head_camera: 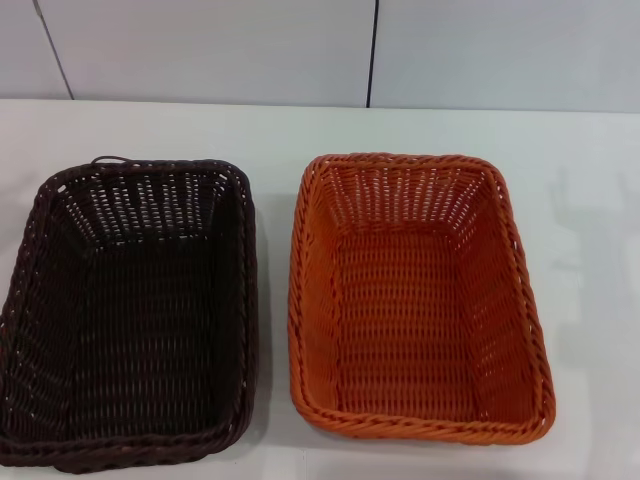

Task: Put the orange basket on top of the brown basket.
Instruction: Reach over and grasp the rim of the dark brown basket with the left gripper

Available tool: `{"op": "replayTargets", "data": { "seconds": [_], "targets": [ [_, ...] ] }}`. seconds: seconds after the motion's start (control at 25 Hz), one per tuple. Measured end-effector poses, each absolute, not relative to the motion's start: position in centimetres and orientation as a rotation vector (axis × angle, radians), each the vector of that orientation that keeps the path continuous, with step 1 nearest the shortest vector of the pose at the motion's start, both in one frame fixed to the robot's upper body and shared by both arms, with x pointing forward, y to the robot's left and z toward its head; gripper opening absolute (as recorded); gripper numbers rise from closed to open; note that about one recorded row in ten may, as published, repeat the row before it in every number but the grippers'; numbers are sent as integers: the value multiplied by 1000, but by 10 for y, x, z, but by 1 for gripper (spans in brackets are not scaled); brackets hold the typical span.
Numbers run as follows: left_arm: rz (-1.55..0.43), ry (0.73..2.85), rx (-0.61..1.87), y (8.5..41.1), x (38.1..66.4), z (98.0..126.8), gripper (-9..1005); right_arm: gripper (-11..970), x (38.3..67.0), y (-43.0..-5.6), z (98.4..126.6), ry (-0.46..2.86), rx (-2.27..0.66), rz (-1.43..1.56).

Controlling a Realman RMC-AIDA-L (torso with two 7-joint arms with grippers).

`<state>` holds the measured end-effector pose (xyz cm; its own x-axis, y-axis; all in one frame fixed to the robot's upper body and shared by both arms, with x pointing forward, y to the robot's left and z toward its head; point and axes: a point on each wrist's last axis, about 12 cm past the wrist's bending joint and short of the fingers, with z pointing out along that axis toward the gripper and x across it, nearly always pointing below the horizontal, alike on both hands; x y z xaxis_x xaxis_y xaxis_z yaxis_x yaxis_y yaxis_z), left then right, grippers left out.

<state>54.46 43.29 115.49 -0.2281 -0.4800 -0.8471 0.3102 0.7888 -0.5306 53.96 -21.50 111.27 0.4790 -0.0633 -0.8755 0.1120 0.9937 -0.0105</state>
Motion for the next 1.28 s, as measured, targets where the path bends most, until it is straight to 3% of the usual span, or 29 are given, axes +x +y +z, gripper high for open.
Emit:
{"op": "replayTargets", "data": {
  "seconds": [0.28, 0.64, 0.92, 1.28],
  "targets": [
    [-687, 1962, 104, 409, 541, 1185, 832, 743, 543, -212, 1116, 1057, 43, -99],
    [-307, 2240, 147, 375, 537, 1203, 827, 743, 546, -207, 1120, 1045, 40, -88],
    [-295, 2311, 109, 358, 542, 1198, 824, 743, 548, -204, 1123, 1037, 37, -81],
    [-252, 2457, 88, 330, 558, 1169, 820, 743, 554, -203, 1126, 1034, 32, -76]
  ]
}}
